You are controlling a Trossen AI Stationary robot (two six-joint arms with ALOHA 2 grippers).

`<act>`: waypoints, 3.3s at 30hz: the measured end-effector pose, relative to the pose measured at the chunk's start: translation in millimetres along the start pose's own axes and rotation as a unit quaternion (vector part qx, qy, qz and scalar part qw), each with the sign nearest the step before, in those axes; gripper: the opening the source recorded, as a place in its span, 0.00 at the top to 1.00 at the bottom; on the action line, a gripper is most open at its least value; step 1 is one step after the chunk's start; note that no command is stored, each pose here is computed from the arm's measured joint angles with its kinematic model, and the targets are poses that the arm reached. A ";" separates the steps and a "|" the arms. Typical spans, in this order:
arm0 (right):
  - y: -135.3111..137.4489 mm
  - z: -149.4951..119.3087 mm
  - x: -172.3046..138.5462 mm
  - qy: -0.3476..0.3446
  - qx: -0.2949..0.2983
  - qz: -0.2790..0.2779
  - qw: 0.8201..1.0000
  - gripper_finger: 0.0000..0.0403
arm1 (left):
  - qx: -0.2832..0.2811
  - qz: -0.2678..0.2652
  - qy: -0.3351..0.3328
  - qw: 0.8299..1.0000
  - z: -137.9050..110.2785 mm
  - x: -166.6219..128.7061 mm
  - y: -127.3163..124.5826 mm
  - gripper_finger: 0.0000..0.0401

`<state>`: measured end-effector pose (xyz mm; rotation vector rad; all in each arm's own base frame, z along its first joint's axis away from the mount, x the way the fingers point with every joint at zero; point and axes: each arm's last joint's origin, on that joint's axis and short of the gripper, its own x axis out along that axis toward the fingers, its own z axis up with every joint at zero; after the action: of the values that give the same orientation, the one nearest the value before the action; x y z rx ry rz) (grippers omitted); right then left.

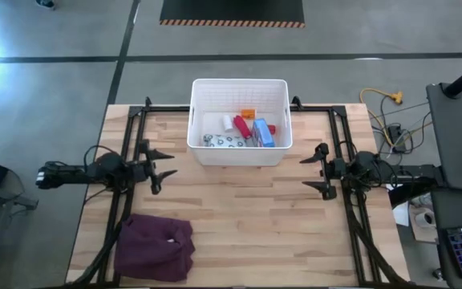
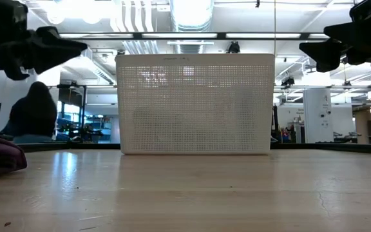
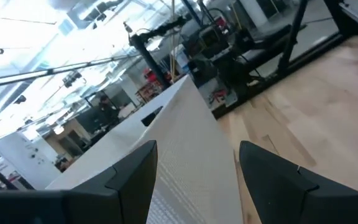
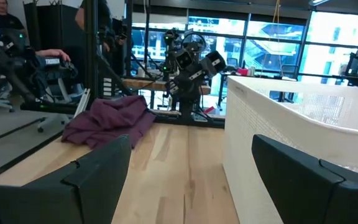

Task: Pick & place medical supplies in basket/bin
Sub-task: Return to Home Position

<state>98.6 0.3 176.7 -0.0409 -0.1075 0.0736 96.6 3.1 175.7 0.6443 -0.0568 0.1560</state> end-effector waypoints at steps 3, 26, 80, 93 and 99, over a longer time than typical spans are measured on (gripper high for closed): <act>0.0 0.0 0.0 0.000 0.000 0.000 1.000 0.19 | 0.000 0.005 0.002 1.000 -0.4 0.1 1.0 0.47; 0.0 0.0 0.1 0.000 0.000 0.000 1.000 0.19 | -0.209 0.035 0.022 0.977 -3.4 0.0 2.5 0.47; 0.0 0.0 0.0 0.000 0.000 0.000 1.000 0.19 | -0.380 -0.029 0.125 0.916 -18.5 10.1 -13.9 0.47; 0.0 0.0 0.0 0.000 0.000 0.000 1.000 0.19 | -0.372 -0.039 0.168 0.912 -25.1 13.4 -19.4 0.47; 0.0 0.0 0.1 0.000 0.000 0.001 1.000 0.19 | -0.369 -0.043 0.184 0.910 -27.7 14.4 -21.5 0.47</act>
<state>98.7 0.4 176.6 -0.0413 -0.1070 0.0746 114.4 4.6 142.3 -0.1492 0.2687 0.1545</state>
